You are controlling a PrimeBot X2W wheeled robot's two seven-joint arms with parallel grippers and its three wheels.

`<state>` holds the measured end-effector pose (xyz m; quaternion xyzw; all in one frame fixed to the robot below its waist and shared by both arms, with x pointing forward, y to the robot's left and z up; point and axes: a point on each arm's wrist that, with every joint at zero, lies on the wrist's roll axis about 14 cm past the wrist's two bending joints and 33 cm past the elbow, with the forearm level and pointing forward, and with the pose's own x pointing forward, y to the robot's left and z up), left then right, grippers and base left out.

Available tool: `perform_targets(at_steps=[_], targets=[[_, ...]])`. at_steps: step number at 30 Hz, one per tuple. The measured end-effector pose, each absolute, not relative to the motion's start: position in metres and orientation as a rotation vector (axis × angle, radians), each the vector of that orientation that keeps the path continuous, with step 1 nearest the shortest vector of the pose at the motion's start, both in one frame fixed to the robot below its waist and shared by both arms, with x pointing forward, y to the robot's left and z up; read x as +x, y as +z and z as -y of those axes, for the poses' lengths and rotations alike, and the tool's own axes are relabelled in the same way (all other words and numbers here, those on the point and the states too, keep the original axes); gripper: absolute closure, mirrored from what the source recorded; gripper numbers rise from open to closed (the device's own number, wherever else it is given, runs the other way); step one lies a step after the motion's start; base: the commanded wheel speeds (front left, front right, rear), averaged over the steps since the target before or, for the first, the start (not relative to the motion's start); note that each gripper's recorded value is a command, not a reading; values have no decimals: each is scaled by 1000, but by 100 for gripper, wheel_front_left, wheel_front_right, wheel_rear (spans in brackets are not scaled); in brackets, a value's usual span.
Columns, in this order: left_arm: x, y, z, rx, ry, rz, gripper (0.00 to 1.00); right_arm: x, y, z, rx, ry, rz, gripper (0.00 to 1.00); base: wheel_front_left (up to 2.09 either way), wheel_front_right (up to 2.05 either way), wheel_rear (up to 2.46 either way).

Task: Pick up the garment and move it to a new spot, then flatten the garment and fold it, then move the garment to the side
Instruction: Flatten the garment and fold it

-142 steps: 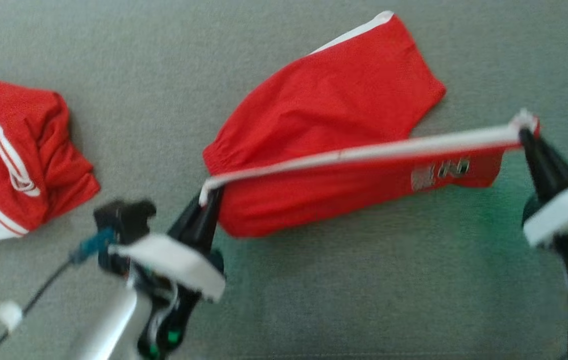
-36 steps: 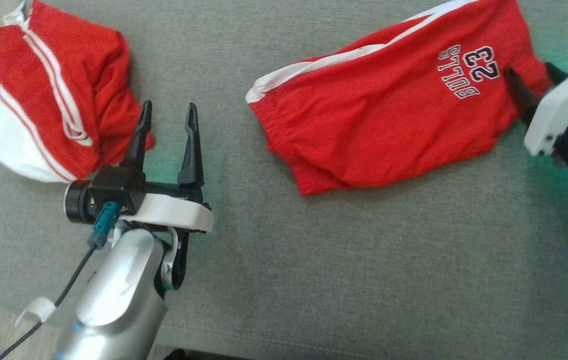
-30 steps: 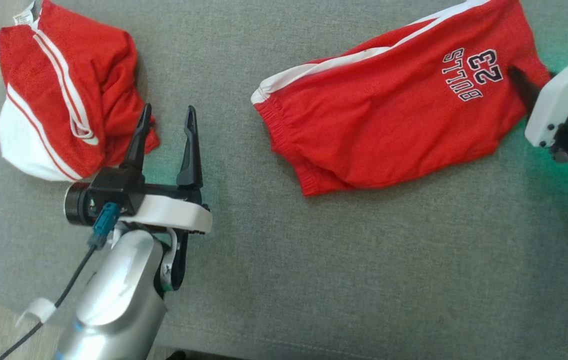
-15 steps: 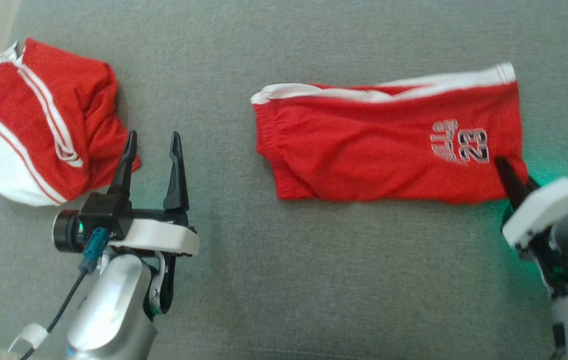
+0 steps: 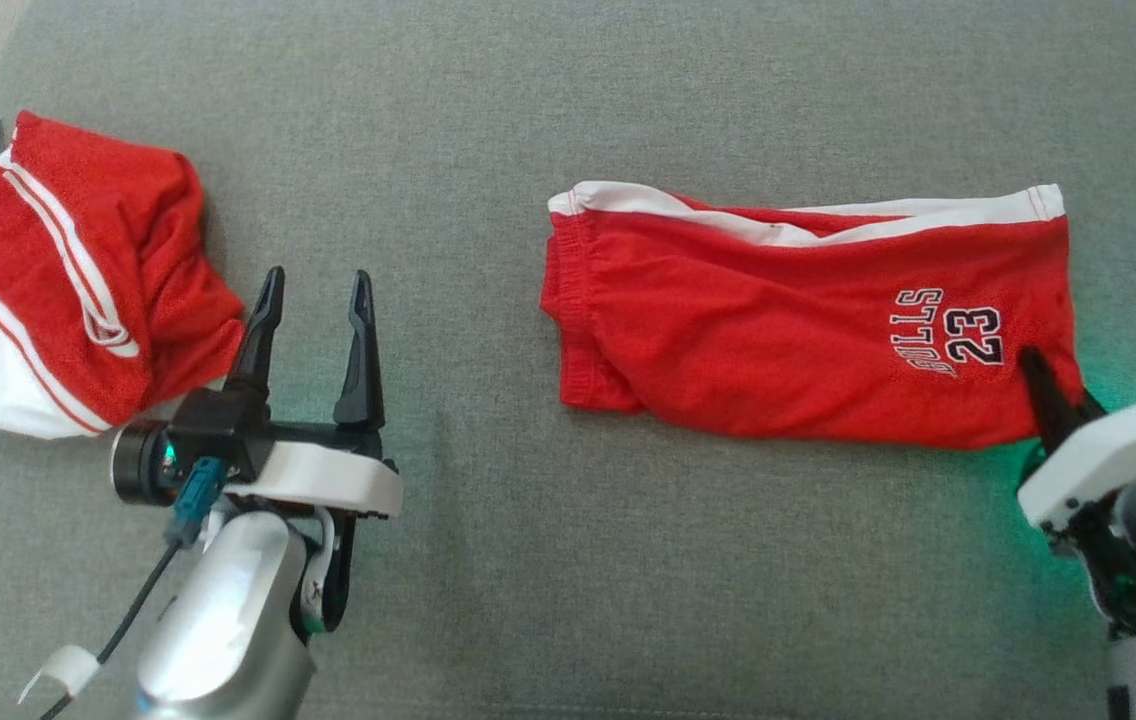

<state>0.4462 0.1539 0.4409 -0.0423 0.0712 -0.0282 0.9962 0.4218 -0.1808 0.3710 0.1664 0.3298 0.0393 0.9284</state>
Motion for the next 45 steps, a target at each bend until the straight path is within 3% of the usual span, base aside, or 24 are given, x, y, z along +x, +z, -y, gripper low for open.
perform_targets(at_steps=[4, 10, 13, 17, 21, 22, 23, 25, 30, 33, 38, 45], targets=[[445, 442, -154, -83, -58, -140, 0, 440, 400, 155, 279, 183, -593, 100, 0, 0, 0], [441, 444, -160, -75, -43, -144, 0, 468, 479, 54, 203, 507, -403, 100, 0, 0, 0], [439, 446, -164, -72, -33, -142, 0, 458, 492, 2, 215, 661, -393, 100, 0, 0, 0], [434, 446, -172, -69, -4, -145, 0, 424, 470, -51, 235, 820, -502, 100, 0, 0, 0], [431, 445, -177, -68, 13, -150, 0, 395, 439, -73, 238, 888, -625, 100, 0, 0, 0], [431, 444, -178, -67, 16, -153, 0, 390, 432, -74, 238, 891, -644, 57, 0, 0, 0], [431, 443, -179, -67, 17, -155, 0, 388, 427, -74, 243, 887, -650, 0, 0, 0, 0], [431, 442, -178, -74, 19, -157, 0, 387, 427, -74, 254, 885, -629, 0, 0, 0, 0], [433, 441, -175, -75, 15, -158, 0, 395, 479, -84, 368, 918, -404, 0, 0, 0, 0], [436, 442, -171, -76, 6, -152, 0, 411, 507, -63, 367, 872, -251, 0, 0, 0, 0], [440, 448, -165, -71, -8, -130, 0, 467, 537, 42, 282, 549, -39, 0, 0, 0, 0], [434, 459, -168, -40, -10, -97, 0, 451, 521, 145, 203, 236, -54, 0, 0, 0, 0]])
